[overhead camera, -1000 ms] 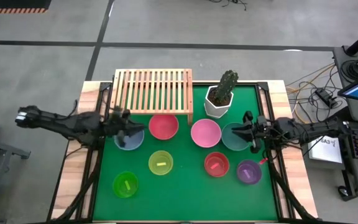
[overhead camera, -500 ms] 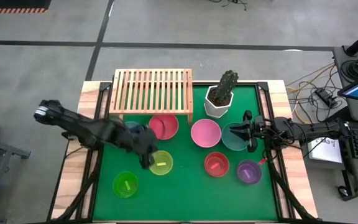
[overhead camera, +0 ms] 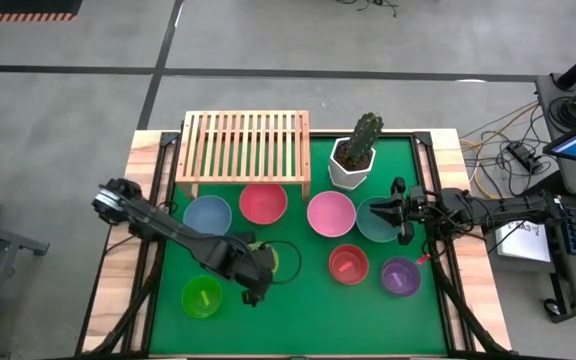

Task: Place and stack bowls onto a shelf
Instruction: Put the yellow transparent bowl on the shelf

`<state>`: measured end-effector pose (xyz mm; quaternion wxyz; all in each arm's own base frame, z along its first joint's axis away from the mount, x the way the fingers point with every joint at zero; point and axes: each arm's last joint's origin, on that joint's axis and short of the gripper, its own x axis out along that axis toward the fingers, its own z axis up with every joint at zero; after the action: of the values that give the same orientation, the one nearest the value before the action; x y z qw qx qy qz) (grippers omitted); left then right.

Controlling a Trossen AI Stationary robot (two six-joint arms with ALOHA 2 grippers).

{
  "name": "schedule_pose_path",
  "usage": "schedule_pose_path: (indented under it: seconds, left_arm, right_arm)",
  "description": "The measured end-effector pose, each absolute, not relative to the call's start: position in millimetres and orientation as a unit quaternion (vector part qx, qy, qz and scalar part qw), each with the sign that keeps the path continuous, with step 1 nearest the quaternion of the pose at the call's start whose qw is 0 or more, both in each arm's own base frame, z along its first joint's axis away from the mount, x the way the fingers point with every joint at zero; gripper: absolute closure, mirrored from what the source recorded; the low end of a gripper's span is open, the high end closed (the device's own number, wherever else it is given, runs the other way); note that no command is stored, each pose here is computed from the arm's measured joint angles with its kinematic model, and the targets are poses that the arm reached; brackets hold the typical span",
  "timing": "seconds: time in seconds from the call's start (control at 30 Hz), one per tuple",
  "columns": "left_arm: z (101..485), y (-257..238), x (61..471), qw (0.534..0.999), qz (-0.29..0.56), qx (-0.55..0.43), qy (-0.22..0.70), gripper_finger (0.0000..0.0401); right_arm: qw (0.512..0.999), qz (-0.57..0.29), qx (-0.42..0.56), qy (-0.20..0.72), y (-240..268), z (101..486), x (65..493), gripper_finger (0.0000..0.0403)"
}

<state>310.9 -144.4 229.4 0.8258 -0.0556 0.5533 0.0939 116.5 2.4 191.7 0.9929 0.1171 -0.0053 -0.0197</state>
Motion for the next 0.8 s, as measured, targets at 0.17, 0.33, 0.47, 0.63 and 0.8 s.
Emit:
schedule_pose_path:
  seconds: [0.17,0.33,0.47,0.63,0.8]
  left_arm:
    - [216.7,-148.9,316.2,0.821,0.095,-0.049,0.56,0.0269]
    - [210.8,-157.5,317.6,0.818,0.055,-0.045,0.571,0.0224]
    - [202.2,-159.0,319.0,0.812,0.057,-0.039,0.579,0.0222]
    - [183.9,-160.3,321.7,0.799,0.064,-0.027,0.597,0.024]
    - [172.1,-161.8,324.1,0.791,0.068,-0.019,0.608,0.0275]
  right_arm:
    - [0.993,-0.02,0.117,0.002,2.4,190.2,116.6,0.0344]
    - [0.993,-0.021,0.116,0.007,2.4,189.2,116.6,0.0344]
    - [0.993,-0.021,0.116,0.008,2.4,189.2,116.6,0.0344]
    - [0.993,-0.021,0.114,0.008,2.3,189.1,116.6,0.0344]
    - [0.994,-0.021,0.111,0.009,2.3,189.0,116.6,0.0344]
